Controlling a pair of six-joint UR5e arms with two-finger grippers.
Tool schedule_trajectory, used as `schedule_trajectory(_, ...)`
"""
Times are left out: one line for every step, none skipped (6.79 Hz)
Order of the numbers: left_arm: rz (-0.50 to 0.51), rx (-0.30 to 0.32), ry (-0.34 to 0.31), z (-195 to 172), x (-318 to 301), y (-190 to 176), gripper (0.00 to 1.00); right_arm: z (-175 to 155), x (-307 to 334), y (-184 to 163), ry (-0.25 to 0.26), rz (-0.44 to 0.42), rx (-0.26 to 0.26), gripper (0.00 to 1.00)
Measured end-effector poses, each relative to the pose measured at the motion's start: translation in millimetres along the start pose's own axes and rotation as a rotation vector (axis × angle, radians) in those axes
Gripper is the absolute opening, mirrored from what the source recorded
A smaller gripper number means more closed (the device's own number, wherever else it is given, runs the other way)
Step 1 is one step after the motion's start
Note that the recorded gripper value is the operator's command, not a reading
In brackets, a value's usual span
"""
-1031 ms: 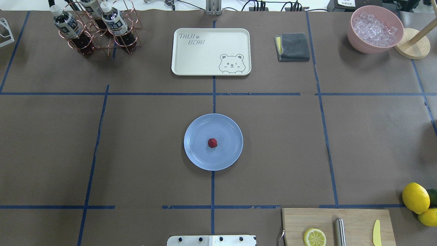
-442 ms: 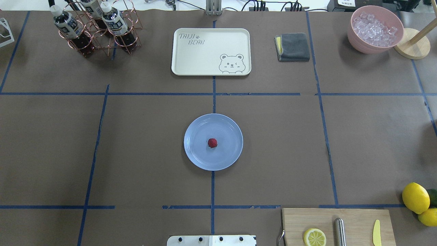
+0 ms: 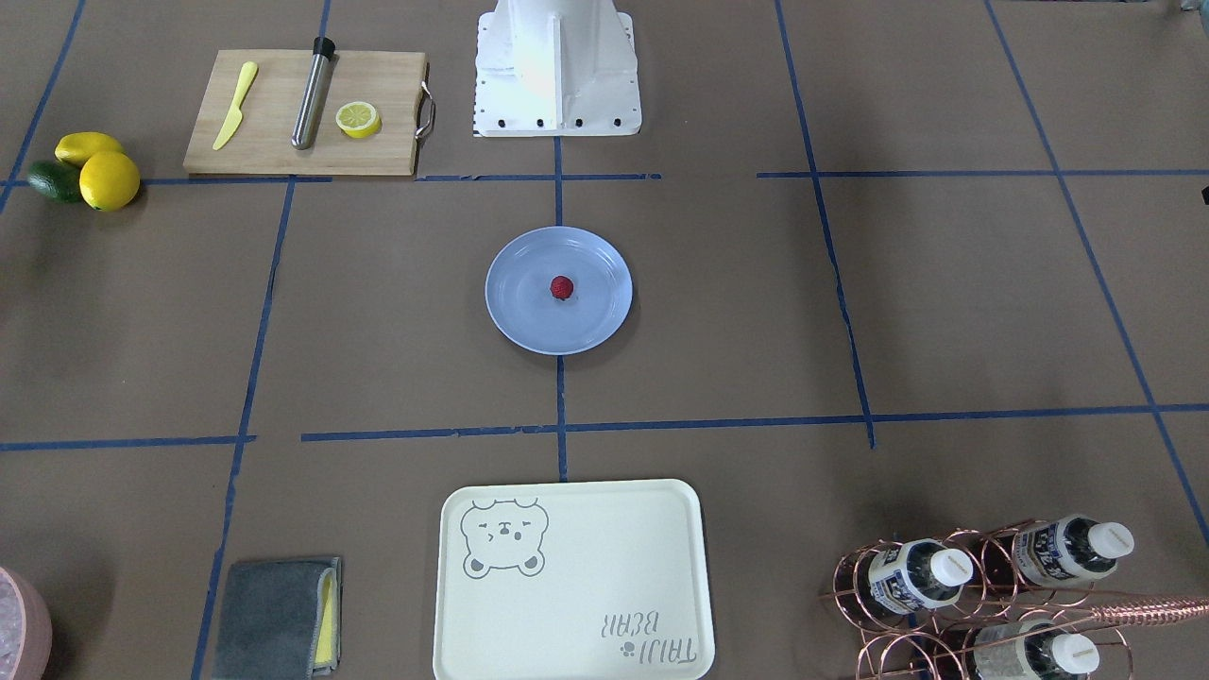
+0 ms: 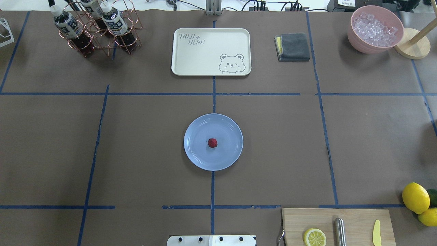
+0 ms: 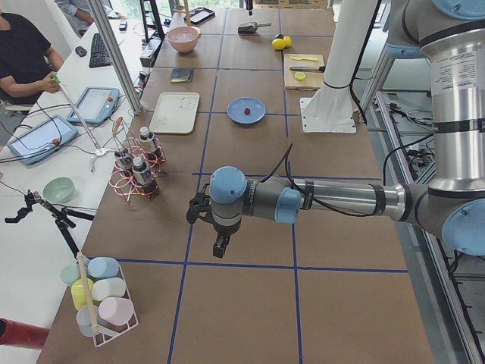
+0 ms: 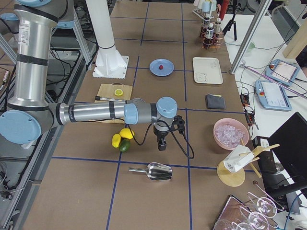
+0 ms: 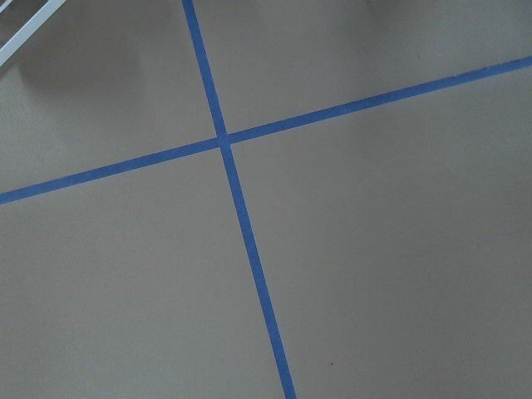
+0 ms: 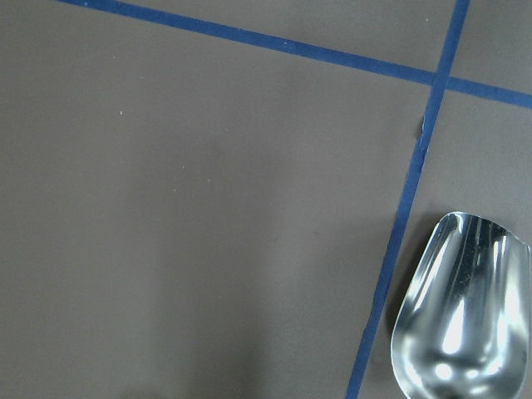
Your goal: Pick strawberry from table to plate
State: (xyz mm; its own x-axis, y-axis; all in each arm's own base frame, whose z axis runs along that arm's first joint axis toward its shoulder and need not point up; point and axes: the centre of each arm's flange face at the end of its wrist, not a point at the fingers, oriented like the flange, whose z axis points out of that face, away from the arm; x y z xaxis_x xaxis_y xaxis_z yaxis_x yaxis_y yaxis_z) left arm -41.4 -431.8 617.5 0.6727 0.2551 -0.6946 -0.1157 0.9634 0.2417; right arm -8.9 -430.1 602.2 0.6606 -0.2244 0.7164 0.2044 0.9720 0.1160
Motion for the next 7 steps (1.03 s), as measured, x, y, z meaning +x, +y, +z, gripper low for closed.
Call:
schedule_trajectory(-0.010, -0.009, -0.001, 3.4, -3.6, 5.9, 1.00, -0.6, -0.6, -1.2, 0.000, 0.004, 0.001, 1.00)
schedule_trajectory(-0.022, -0.019, -0.002, 6.8, -7.2, 13.6, 1.00, -1.8, -1.6, -3.1, 0.001, 0.028, 0.004, 1.00)
schedule_trajectory(-0.031, -0.028, -0.004, 9.8, -10.1, 21.3, 1.00, -2.8, -2.5, -4.3, 0.001, 0.064, 0.006, 1.00)
schedule_trajectory(-0.035, -0.031, -0.005, 10.7, -11.1, 24.4, 1.00, -3.3, -3.0, -4.7, 0.001, 0.087, 0.007, 1.00)
schedule_trajectory(-0.036, -0.032, -0.006, 11.0, -11.5, 25.5, 1.00, -3.5, -3.3, -4.9, 0.001, 0.096, 0.008, 1.00)
schedule_trajectory(-0.037, -0.032, -0.006, 11.1, -11.6, 25.8, 1.00, -3.5, -3.3, -4.9, 0.001, 0.099, 0.008, 1.00)
schedule_trajectory(-0.037, -0.033, -0.006, 11.2, -11.8, 26.0, 1.00, -3.2, -3.0, -4.6, 0.000, 0.102, 0.007, 1.00)
